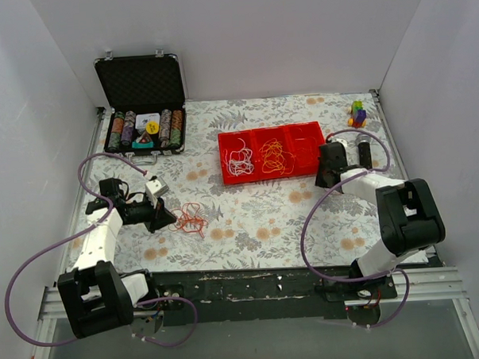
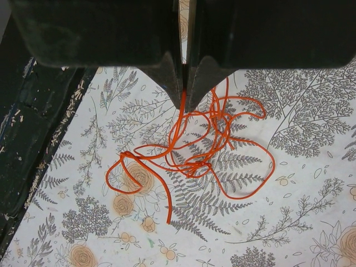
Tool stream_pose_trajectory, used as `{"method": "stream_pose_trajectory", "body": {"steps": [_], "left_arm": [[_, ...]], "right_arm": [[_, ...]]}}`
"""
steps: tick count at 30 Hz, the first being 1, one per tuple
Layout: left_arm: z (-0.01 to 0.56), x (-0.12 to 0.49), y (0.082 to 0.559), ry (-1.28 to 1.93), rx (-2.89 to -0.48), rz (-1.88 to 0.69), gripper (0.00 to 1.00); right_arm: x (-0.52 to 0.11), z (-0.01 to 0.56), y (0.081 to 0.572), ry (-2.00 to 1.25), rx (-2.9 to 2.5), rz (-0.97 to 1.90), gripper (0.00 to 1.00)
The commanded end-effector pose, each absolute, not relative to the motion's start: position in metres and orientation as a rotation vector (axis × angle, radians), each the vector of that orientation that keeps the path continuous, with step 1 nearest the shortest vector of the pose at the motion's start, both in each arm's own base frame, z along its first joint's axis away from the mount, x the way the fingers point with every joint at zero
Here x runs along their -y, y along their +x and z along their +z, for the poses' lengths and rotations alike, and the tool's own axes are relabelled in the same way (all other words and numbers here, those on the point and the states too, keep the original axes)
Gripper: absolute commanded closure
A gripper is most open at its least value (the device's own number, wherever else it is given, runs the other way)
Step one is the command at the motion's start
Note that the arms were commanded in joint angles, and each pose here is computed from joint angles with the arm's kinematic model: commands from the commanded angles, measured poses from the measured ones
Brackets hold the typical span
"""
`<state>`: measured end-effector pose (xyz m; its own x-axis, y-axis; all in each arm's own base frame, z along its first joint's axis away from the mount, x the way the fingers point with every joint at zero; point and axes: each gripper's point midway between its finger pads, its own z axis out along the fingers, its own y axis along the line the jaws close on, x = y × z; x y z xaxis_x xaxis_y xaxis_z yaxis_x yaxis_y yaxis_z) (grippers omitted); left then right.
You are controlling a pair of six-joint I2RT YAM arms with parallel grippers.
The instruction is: Untangle the cables
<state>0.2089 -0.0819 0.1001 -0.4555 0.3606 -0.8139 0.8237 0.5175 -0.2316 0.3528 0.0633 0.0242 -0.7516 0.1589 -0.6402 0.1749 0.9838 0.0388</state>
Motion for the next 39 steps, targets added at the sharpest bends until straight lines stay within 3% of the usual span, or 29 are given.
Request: {"method": "stream_pose_trajectory", "body": {"steps": [1, 11, 24, 31, 39], "left_arm": [[0.109, 0.083, 0.212, 0.993, -1.989, -0.795, 1.0], [0.109, 0.084, 0.211, 0.992, -1.988, -0.806, 1.0], [0.107, 0.084, 0.211, 0.992, -1.994, -0.801, 1.0], [0.105, 0.082, 0.209, 1.002, -2.003, -0.786, 1.0], [0.103, 0.081, 0.209, 1.004, -2.008, -0.784, 1.0]], "right_arm": [[-0.077, 0.077, 0.37, 0.192, -2.274, 0.03, 0.99], [-0.088, 0.169, 0.385, 0.182, -2.057, 0.09, 0.99], [-0.141, 0.296, 0.479, 0.111, -1.889, 0.248, 0.99], [-0.149, 0.277, 0.506, 0.109, -1.919, 0.222, 0.99], [-0.151, 0.23, 0.49, 0.173, -1.951, 0.296, 0.99]]}}
